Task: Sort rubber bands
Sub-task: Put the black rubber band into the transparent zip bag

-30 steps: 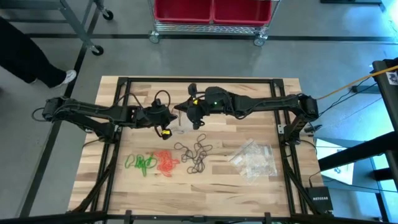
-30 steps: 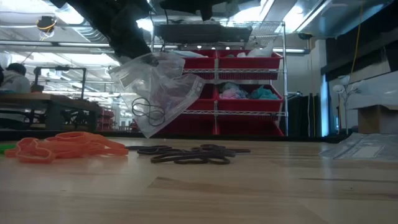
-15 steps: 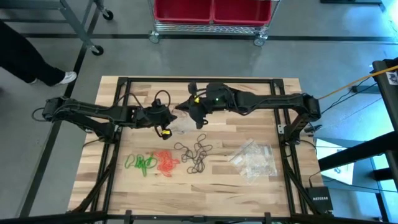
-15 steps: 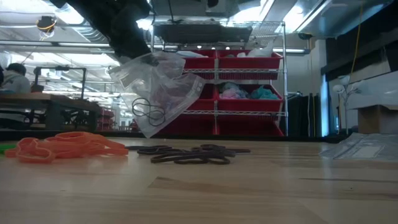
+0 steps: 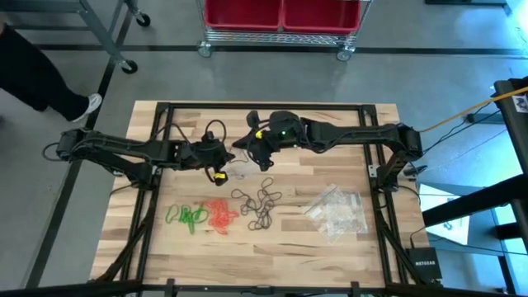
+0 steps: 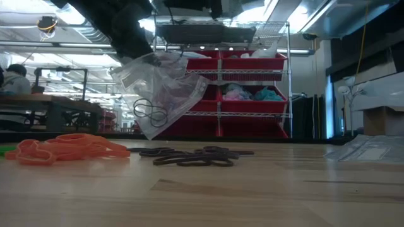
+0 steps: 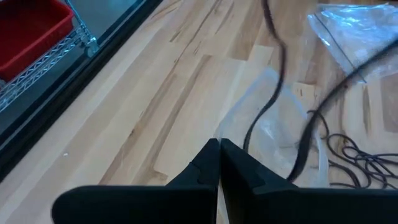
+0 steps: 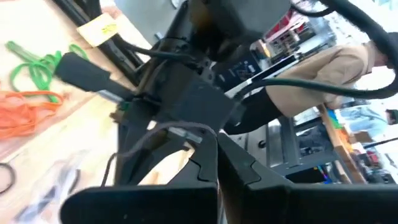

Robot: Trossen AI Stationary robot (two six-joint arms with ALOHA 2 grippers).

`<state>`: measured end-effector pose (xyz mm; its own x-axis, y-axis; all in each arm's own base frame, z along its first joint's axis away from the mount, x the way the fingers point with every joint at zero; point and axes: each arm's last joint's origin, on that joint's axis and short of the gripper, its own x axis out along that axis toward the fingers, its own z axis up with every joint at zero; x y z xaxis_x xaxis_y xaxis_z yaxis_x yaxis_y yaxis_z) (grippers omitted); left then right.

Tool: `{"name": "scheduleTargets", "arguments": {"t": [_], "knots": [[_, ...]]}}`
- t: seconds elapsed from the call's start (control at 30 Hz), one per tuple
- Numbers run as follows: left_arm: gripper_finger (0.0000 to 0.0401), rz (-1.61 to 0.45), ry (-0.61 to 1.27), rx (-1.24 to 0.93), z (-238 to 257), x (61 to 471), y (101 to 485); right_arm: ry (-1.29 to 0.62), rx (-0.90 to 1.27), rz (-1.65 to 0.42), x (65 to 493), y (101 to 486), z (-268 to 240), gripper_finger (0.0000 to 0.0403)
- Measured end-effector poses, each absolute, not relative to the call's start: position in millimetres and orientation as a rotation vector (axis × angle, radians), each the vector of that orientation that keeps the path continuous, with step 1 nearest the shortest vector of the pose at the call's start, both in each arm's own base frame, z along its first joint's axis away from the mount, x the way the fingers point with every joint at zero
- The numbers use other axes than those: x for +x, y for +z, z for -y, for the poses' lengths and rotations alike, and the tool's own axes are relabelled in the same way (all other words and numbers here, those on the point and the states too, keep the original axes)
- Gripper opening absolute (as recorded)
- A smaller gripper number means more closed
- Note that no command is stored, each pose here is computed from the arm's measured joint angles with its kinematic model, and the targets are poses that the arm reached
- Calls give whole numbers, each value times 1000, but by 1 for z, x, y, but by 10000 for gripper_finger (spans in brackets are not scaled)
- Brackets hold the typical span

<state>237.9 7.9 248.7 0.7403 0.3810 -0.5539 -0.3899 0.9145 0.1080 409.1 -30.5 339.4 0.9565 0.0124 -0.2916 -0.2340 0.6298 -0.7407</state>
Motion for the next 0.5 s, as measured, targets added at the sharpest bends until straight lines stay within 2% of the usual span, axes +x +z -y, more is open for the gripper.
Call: {"name": "scheduleTargets", "arguments": {"t": [0.13, 0.5], "knots": [[0, -601, 423, -16, -8, 238, 249, 149, -892, -256, 411, 338, 30, 0], [0, -601, 422, -16, -8, 238, 249, 177, -852, -380, 416, 318, 31, 0]]}}
